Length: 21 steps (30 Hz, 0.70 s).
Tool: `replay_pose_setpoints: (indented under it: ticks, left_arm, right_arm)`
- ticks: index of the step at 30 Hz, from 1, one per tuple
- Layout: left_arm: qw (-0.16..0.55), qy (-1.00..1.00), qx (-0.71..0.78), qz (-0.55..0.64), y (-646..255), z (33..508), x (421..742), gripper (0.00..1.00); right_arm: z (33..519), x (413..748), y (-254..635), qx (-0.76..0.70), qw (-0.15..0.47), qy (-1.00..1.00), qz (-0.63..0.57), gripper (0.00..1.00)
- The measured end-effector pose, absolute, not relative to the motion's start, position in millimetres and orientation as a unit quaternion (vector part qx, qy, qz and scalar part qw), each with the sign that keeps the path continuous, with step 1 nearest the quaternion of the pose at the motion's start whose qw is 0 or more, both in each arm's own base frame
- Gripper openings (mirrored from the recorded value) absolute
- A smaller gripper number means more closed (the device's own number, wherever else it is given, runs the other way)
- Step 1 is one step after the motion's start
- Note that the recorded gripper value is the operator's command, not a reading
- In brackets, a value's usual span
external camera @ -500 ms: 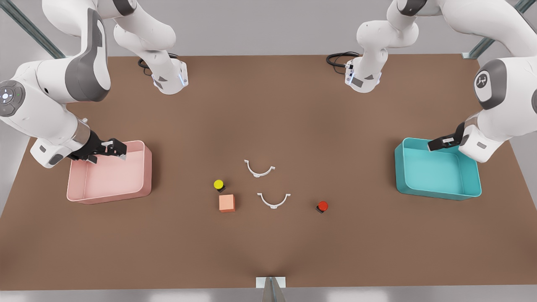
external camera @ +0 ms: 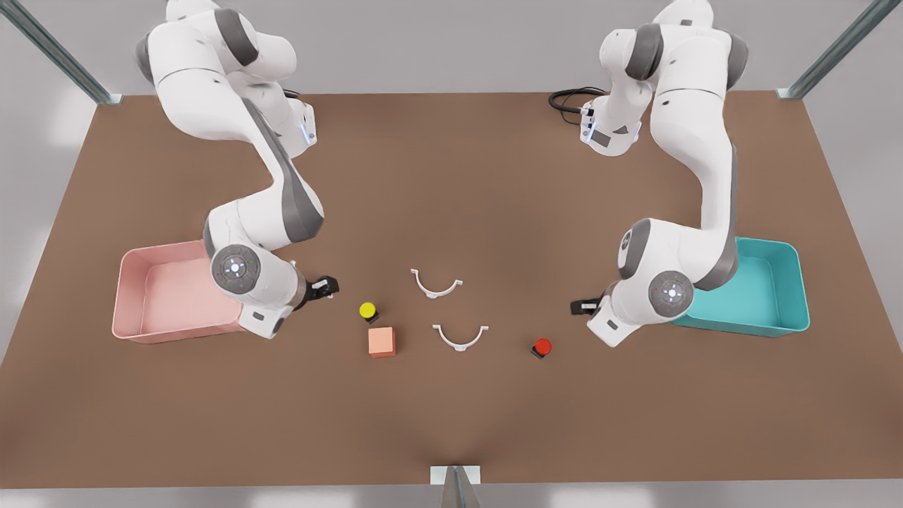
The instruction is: Place the red button in the blue storage box with the left arm, and place the yellow button in the pink storage box with the right arm
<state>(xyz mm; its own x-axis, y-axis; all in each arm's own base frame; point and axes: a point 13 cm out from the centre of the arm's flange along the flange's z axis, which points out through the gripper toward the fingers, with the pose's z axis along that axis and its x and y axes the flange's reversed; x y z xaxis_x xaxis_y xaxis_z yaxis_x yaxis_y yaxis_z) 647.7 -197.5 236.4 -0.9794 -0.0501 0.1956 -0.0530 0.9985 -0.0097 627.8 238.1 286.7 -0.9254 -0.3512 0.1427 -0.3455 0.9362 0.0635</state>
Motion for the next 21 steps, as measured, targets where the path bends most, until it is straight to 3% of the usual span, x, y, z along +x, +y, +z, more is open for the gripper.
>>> replay_pose_setpoints:
  ticks: [6, 11, 21]
  left_arm:
    - [0.031, -0.995, 0.092, 0.02, -241.8, 148.0, 691.1, 1.0]
    - [-0.027, -0.99, 0.131, 0.042, -277.3, 117.5, 714.3, 1.0]
    - [-0.054, -0.977, 0.199, 0.06, -290.9, 104.4, 723.9, 1.0]
  right_arm:
    - [186.3, 576.7, 253.9, 0.17, 0.108, -0.98, -0.007, 1.0]
    - [150.2, 608.8, 273.0, 0.129, 0.073, -0.989, -0.028, 1.0]
    - [114.8, 581.5, 306.4, 0.091, 0.077, -0.993, -0.025, 1.0]
